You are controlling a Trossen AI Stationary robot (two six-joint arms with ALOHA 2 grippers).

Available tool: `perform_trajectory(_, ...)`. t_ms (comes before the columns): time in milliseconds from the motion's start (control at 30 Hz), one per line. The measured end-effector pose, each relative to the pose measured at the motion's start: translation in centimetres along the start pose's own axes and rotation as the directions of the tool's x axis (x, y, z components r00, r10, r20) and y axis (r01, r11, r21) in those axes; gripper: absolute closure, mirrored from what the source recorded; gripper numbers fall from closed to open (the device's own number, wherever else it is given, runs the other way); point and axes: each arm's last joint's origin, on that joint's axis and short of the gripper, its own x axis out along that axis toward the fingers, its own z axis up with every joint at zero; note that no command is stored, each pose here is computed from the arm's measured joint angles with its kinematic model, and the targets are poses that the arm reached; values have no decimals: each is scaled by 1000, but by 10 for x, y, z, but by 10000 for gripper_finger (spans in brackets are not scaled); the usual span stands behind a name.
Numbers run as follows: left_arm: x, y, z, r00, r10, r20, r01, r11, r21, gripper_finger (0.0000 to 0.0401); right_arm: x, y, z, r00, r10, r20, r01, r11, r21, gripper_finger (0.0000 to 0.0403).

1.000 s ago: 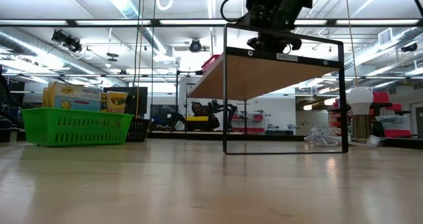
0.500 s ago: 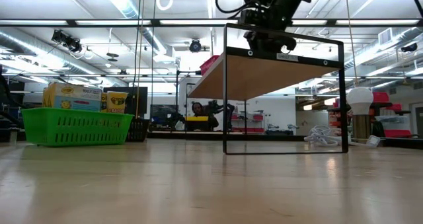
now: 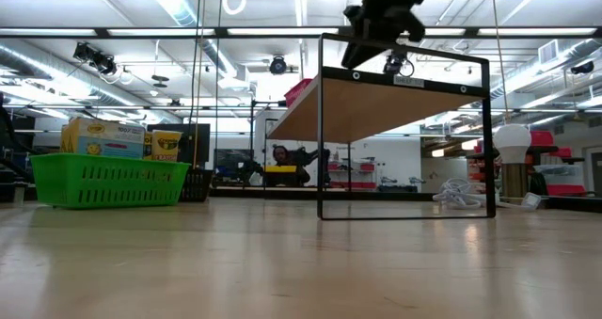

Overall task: Pick & Place Office Desk Supplies
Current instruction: Put the red basket with spring keychains on the shelf

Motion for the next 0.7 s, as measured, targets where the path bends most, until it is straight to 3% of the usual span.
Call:
perform_trajectory(167,0,0,0,1000,0,0,0,1000,0,255,2,11,6,994,99,46,-97,994,-42,391)
perform_trajectory(400,0,0,0,1000,1,2,-1,1000,-1,255,23,2,-5,990,142,10,-142,990,-24,400)
perform_trajectory(700,0,0,0,1000,1,2,-1,1000,-1,255,49,-10,-14,993,114,-25,-114,993,-19,401)
